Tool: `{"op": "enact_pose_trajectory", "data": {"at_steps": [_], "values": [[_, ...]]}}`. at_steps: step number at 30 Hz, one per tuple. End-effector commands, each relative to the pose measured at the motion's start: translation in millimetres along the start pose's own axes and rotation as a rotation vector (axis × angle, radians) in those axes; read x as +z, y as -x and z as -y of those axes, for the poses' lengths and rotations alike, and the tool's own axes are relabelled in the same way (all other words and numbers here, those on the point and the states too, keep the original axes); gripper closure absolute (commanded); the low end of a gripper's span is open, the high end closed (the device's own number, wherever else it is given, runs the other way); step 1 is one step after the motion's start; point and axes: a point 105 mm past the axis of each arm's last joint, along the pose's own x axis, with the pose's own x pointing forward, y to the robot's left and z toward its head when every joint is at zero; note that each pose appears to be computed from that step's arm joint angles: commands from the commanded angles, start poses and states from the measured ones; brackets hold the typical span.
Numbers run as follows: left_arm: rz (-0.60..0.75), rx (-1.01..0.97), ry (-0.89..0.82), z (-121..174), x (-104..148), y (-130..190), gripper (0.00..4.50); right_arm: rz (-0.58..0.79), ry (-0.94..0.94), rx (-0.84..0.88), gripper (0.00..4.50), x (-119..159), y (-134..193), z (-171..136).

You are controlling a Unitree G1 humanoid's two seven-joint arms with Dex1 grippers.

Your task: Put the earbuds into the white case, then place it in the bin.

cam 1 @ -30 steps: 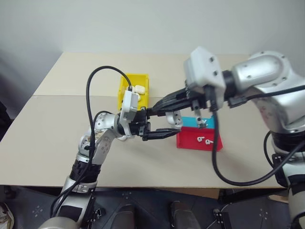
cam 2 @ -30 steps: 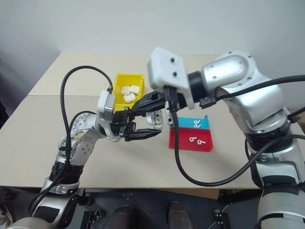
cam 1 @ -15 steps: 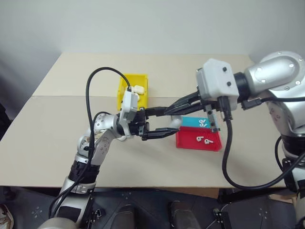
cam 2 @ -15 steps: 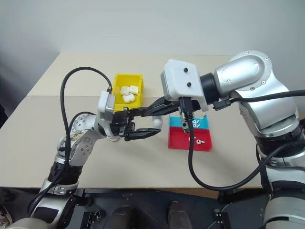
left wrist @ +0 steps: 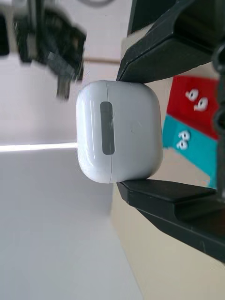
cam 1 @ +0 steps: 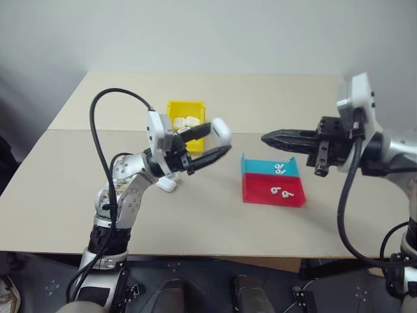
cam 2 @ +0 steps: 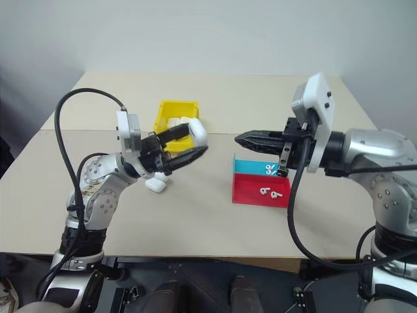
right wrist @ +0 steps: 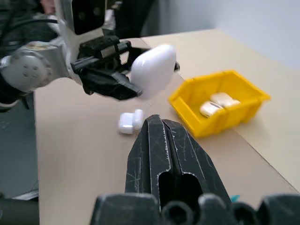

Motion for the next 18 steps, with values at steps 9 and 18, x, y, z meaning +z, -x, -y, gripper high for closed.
{"op": "enact_pose_trajectory", "data": {"at_steps": [9,18], "values": [[-0.342,0.859,-0.181,-113.9,-47.0,-9.9,1.72,0.044,-0.158,-0.284,4.49,-4.3,-22.0,9.9],[-0.470,0.887,-0.125,-131.4,-88.2,-22.4,1.72,0.049,-0.139,-0.297,4.49,-0.6,-26.9,6.7]]}}
